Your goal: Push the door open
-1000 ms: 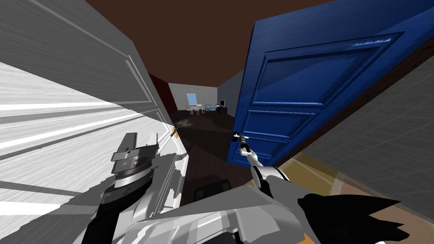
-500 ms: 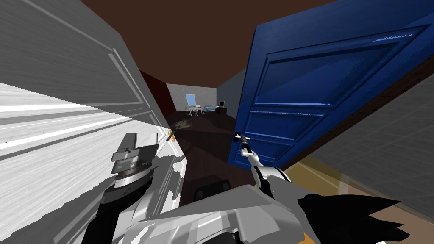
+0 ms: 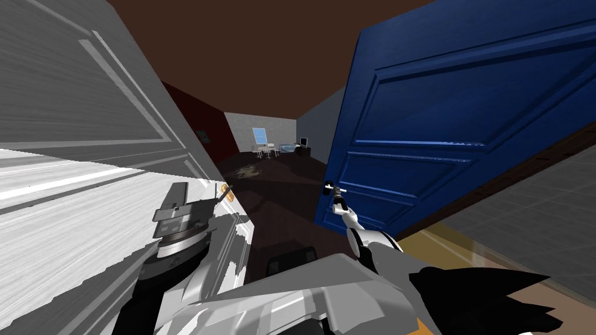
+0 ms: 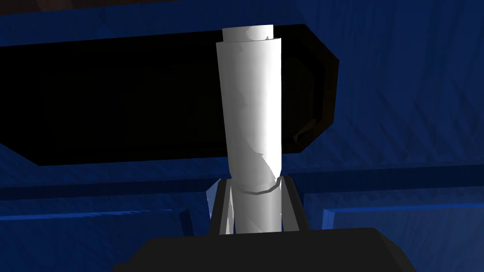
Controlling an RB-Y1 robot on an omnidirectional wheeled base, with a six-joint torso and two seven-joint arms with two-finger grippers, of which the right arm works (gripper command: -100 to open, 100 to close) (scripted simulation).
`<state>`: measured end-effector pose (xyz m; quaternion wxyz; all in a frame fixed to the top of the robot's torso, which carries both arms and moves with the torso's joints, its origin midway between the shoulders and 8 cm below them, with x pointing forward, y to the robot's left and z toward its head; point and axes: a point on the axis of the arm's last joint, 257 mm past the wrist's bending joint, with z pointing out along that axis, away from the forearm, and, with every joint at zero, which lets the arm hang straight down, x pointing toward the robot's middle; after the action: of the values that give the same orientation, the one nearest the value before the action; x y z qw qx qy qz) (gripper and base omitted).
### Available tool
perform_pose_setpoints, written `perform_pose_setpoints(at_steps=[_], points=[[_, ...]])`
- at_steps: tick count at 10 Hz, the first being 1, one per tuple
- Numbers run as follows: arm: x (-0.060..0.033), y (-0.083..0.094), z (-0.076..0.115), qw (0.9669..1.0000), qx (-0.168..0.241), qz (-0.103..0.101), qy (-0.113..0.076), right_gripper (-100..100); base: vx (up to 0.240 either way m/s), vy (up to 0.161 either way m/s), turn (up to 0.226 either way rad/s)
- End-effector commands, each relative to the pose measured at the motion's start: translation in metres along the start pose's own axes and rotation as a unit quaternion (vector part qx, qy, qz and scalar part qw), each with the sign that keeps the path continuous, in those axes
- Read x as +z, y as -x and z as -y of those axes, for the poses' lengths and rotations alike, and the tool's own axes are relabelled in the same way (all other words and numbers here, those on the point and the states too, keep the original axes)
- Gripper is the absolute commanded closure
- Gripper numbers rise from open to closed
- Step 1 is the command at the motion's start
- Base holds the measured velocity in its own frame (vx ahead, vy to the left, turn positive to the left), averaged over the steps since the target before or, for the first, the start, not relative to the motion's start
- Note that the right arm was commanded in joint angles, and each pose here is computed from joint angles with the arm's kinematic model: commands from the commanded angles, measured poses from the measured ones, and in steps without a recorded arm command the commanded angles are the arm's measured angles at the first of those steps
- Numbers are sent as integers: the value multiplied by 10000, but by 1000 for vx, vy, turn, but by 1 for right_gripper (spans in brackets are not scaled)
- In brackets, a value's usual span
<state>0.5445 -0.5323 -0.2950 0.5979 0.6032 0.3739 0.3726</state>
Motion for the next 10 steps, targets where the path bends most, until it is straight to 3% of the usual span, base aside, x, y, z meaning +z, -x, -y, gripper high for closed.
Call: perform_pose_setpoints(at_steps=[1,5,6,7,8,10], points=[[-10,182,-1,9999,-12,140,18,100,153,19,-24],[-39,504,0,9991,-12,430,18,100,206,26,-75],[-94,538,152,9988,-23,465,-147,100,146,0,-11],[-42,506,8,9991,-12,432,9,100,55,-10,-6],[-60,668,-2,9983,-12,579,19,100,138,10,-68],[-65,708,-2,9981,-12,616,20,100,144,31,-46]])
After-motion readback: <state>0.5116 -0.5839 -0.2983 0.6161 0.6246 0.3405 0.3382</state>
